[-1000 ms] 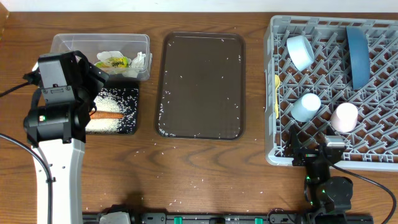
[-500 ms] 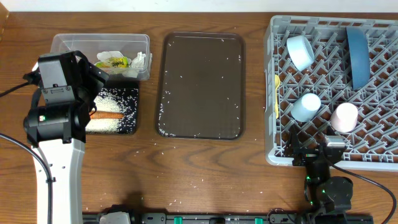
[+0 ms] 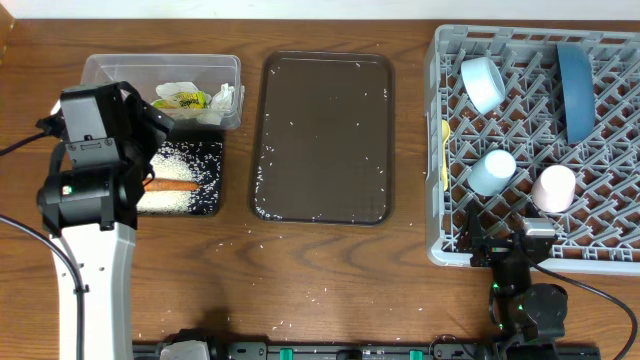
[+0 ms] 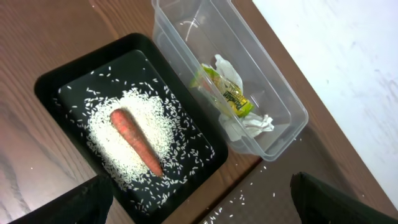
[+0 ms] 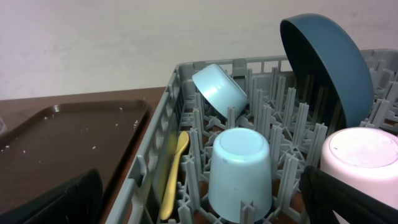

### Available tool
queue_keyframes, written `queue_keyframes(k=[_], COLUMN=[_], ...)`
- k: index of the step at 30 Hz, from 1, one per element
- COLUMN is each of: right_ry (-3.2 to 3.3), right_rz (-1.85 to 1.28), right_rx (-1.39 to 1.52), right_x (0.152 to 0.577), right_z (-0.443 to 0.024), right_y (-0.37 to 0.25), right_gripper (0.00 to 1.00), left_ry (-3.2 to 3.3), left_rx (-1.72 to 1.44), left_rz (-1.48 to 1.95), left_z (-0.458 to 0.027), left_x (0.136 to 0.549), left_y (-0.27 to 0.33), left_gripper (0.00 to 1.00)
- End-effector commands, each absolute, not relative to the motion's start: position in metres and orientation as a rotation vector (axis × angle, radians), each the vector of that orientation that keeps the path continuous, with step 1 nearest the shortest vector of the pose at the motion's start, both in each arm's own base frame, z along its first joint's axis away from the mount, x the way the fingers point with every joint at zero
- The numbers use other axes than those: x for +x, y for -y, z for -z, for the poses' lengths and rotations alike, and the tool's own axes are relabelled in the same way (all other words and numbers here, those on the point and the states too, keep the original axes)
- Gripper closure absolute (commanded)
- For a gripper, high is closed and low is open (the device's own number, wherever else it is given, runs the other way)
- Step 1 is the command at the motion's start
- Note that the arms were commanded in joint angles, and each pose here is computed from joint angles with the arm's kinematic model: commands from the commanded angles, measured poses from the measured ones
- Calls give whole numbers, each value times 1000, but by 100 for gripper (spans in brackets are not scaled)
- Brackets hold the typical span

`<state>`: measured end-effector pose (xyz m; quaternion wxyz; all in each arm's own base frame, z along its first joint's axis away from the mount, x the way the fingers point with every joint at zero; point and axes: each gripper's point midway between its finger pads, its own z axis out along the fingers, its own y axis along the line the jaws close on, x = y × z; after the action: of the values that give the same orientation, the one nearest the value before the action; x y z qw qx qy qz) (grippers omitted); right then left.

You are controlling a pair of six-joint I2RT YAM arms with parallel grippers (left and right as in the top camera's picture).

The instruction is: Sort waste into correct bins and load items into the dishwasher rack

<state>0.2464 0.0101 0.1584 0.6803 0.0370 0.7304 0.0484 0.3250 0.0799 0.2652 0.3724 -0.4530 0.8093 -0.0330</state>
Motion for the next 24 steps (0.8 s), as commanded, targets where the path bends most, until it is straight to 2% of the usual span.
queue_keyframes(k=[1, 11, 14, 19, 24], right_ry=[-1633, -1633, -1633, -1633, -1633], right_rz=[-119, -119, -119, -119, -119], right_rx=[96, 96, 96, 96, 96], right_x=[246, 246, 246, 246, 246], right_z=[-159, -159, -159, -159, -159], right_y=[-10, -10, -10, -10, -10], right_gripper=[1, 1, 1, 1, 1], left_ry=[-2071, -1993, -2007, -1914, -1766], left_rx=[-1162, -1115, -806, -63, 46], left_rz=[70, 4, 38, 123, 133], left_z=[-265, -262, -258, -253, -227], left_x=[324, 282, 282, 275, 256], left_y=[-84, -85, -63, 4, 21], left_gripper=[6, 6, 6, 6, 6])
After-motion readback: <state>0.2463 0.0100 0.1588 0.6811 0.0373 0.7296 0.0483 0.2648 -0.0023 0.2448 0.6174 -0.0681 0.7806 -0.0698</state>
